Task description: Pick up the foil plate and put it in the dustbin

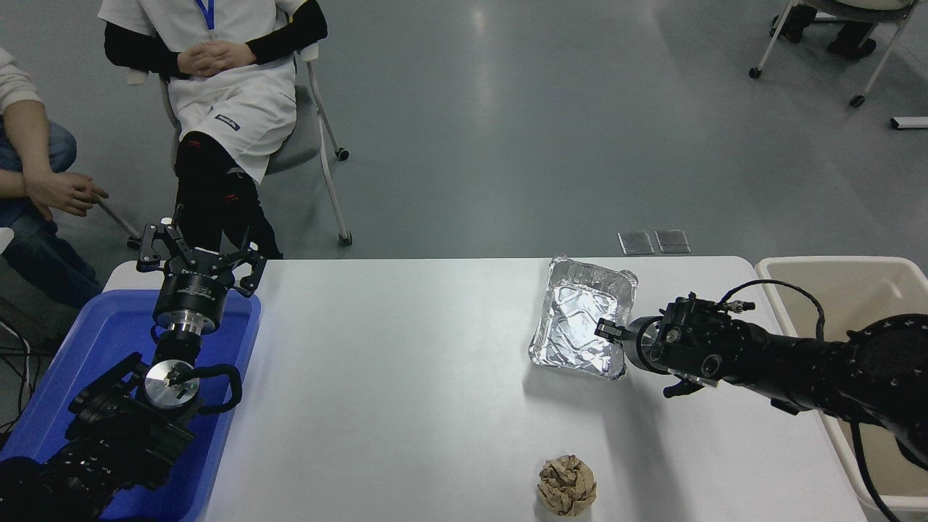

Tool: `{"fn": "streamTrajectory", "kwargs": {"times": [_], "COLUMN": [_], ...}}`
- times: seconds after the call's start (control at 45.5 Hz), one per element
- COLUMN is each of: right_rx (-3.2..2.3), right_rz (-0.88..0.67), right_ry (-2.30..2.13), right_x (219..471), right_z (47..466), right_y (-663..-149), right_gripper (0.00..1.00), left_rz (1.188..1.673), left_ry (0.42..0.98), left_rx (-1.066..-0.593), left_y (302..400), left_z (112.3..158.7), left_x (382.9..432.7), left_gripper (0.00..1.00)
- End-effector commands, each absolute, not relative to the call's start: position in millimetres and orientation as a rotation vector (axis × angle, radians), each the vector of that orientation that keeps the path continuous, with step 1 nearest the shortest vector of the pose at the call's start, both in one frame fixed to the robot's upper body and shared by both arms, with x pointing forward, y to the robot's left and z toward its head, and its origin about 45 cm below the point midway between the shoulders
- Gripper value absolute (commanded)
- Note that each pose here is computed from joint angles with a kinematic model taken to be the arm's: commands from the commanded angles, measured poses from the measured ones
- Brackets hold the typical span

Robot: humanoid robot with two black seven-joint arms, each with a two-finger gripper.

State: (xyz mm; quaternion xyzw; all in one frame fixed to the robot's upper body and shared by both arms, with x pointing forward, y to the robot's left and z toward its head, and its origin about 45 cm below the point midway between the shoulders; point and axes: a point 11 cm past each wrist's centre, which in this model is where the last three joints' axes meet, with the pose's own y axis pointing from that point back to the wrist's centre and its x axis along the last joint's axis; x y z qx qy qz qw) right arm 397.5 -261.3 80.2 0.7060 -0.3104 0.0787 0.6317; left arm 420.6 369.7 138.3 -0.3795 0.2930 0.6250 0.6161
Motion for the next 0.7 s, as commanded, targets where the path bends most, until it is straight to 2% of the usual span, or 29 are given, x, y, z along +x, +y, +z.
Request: {"fn": "streamTrajectory", "kwargs": {"times": [0.0,0.11,0.308,0.44,0.681], "right_rx": [1.585,1.555,1.560,1.546,1.538], "right_rz": [0.246,0.247,0.137,0.120,0.126], "right_ry": [-0.576,-0.454,-0.267,-0.194,-0.088], "right_x": [399.4,397.4,395.3,398.4,411.9], "right_z": [115.5,134.1,165.5,185.6,250.9], "right_y": [-270.3,-276.8,-284.3,-283.8,-273.6], "right_gripper": [0.00,0.00,0.00,0.00,0.00], "left_rz": [1.440,1.440,1.440,1.439,1.439], "left_ry": [0.675,0.675,0.675,0.676,0.676], "left_rx": [-0.875,-0.874,-0.874,-0.873,-0.873], "left_y": [369.9,369.8,369.8,369.6,369.6], "left_z": [138.3,138.3,138.3,138.2,138.2], "left_x": [420.6,420.6,420.6,420.6,420.6], "left_gripper": [0.99,0.99,0.99,0.99,0.99]}}
